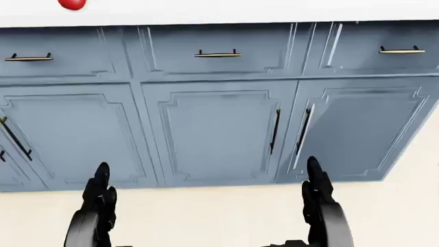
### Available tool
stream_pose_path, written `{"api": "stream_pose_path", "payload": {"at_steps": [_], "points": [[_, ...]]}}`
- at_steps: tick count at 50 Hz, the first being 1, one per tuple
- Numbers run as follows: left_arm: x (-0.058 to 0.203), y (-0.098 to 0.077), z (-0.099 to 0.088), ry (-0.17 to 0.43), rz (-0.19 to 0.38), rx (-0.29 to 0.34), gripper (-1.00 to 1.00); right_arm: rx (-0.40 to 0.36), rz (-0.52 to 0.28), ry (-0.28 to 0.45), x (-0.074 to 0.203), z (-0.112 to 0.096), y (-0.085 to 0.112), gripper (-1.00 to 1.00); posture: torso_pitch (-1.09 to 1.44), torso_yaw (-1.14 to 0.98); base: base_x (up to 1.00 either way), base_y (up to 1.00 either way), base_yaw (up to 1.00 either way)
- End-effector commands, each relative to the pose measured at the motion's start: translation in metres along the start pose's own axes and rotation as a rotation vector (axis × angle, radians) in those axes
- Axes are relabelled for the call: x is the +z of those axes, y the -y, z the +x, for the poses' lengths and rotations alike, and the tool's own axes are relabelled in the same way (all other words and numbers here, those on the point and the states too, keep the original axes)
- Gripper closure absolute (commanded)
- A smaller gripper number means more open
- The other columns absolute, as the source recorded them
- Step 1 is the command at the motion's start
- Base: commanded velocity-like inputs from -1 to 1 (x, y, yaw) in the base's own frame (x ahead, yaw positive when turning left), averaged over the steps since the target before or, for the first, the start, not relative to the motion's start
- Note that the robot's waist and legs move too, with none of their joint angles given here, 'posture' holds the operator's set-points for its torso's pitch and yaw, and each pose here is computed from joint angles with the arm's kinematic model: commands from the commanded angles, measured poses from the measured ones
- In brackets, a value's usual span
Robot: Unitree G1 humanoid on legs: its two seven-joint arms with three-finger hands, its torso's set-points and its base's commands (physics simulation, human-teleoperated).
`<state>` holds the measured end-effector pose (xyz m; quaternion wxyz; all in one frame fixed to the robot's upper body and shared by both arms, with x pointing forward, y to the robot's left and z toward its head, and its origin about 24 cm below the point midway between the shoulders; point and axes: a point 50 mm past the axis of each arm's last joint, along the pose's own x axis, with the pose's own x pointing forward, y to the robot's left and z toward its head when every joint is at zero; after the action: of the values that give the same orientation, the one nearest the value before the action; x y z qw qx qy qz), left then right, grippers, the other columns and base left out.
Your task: Place the avocado, onion, tomato and bell pepper on the cutting board.
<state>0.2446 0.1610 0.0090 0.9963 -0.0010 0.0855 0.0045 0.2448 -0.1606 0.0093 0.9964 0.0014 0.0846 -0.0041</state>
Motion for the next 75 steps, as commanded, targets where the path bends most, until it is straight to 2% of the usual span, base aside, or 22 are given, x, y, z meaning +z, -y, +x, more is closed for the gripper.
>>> {"api": "stream_pose_path", "payload": {"at_steps": [1,10,18,24,34,41,49,61,75], "points": [[0.053,-0.004,0.001,0.230,0.022,0.005,-1.00,0.030,-0.027,0.213,0.049,0.001,-0.001,-1.00,0.00,0.00,0.00,0.00,0.00],[0.074,-0.017,0.003,0.283,-0.008,0.014,-1.00,0.050,-0.040,0.252,0.063,0.001,0.001,-1.00,0.00,0.00,0.00,0.00,0.00],[0.092,-0.027,0.002,0.325,-0.004,0.037,-1.00,0.049,-0.051,0.281,0.080,0.005,0.010,-1.00,0.00,0.00,0.00,0.00,0.00],[0.108,-0.038,0.002,0.357,-0.001,0.068,-1.00,0.041,-0.097,0.316,0.101,0.005,0.019,-1.00,0.00,0.00,0.00,0.00,0.00],[0.146,-0.050,-0.008,0.433,-0.006,0.095,-1.00,0.012,-0.124,0.405,0.143,0.001,0.031,-1.00,0.00,0.00,0.00,0.00,0.00],[0.189,-0.072,-0.017,0.519,-0.005,0.156,-1.00,-0.006,-0.125,0.467,0.176,-0.007,0.041,-1.00,0.00,0.00,0.00,0.00,0.00],[0.216,-0.083,-0.027,0.576,0.003,0.180,-1.00,-0.001,-0.131,0.525,0.200,-0.017,0.044,-1.00,0.00,0.00,0.00,0.00,0.00],[0.237,-0.102,-0.032,0.624,0.007,0.232,-1.00,-0.024,-0.166,0.608,0.239,-0.028,0.057,-1.00,0.00,0.00,0.00,0.00,0.00],[0.259,-0.118,-0.042,0.676,0.004,0.279,-1.00,-0.050,-0.184,0.655,0.260,-0.031,0.066,-1.00,0.00,0.00,0.14,0.12,0.00]]}}
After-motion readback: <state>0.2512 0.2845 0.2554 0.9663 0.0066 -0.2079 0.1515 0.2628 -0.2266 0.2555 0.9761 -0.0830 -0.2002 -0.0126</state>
